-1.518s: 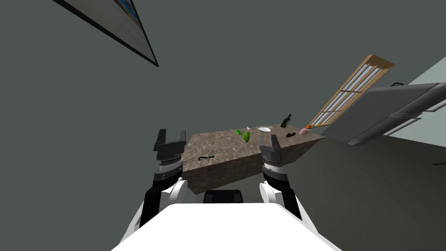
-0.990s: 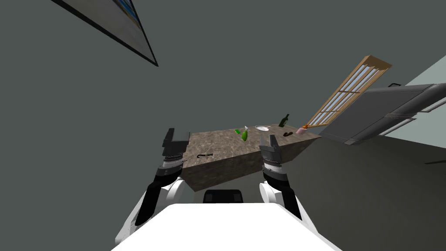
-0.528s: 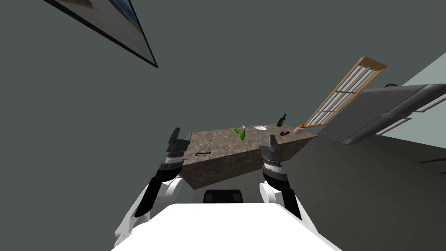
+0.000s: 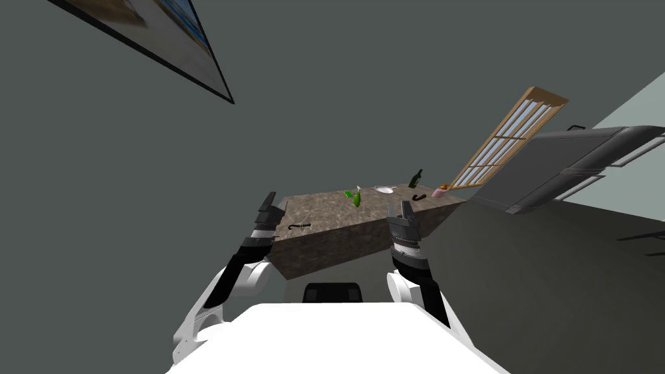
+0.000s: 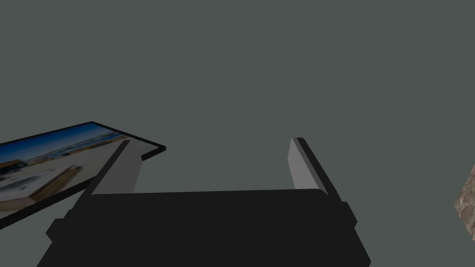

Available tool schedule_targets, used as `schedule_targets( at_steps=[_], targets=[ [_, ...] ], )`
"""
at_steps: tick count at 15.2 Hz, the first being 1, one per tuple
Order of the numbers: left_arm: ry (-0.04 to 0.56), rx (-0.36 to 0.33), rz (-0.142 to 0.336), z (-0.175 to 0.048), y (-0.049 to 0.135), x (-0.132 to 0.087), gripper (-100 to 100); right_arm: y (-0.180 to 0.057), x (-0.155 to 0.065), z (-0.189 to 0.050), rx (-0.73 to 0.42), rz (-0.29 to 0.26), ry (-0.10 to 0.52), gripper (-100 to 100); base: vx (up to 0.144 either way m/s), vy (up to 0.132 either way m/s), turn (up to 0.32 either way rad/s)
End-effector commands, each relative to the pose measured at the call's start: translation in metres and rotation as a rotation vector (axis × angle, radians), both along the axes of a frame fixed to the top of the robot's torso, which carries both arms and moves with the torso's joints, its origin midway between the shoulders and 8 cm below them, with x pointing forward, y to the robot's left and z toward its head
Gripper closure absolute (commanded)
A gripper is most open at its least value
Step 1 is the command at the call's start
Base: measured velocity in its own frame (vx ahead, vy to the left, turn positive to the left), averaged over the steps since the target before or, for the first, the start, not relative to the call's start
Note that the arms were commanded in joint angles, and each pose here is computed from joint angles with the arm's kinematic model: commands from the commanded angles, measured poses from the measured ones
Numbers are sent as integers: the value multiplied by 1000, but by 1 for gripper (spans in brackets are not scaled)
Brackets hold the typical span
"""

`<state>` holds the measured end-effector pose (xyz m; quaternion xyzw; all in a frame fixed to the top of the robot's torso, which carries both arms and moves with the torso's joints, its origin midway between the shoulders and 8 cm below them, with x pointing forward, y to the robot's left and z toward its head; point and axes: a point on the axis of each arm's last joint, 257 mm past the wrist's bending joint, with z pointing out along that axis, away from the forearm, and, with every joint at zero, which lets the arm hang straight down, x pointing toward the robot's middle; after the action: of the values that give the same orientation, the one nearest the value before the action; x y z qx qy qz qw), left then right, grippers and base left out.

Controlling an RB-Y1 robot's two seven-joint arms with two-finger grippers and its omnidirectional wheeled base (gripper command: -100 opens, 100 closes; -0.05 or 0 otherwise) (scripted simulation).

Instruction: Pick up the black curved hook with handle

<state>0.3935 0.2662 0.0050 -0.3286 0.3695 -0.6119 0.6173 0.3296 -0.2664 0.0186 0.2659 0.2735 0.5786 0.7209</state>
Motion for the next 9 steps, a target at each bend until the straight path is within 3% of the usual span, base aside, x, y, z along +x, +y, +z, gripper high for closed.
schedule_targets(
  at_steps=[1, 9],
  targets=[
    [33, 3, 6, -6, 2, 6, -100, 0, 0, 0, 0, 0, 0, 0, -20, -44, 0],
    [192, 39, 47, -44, 22, 33, -100, 0, 0, 0, 0, 0, 0, 0, -26, -60, -7]
  ],
)
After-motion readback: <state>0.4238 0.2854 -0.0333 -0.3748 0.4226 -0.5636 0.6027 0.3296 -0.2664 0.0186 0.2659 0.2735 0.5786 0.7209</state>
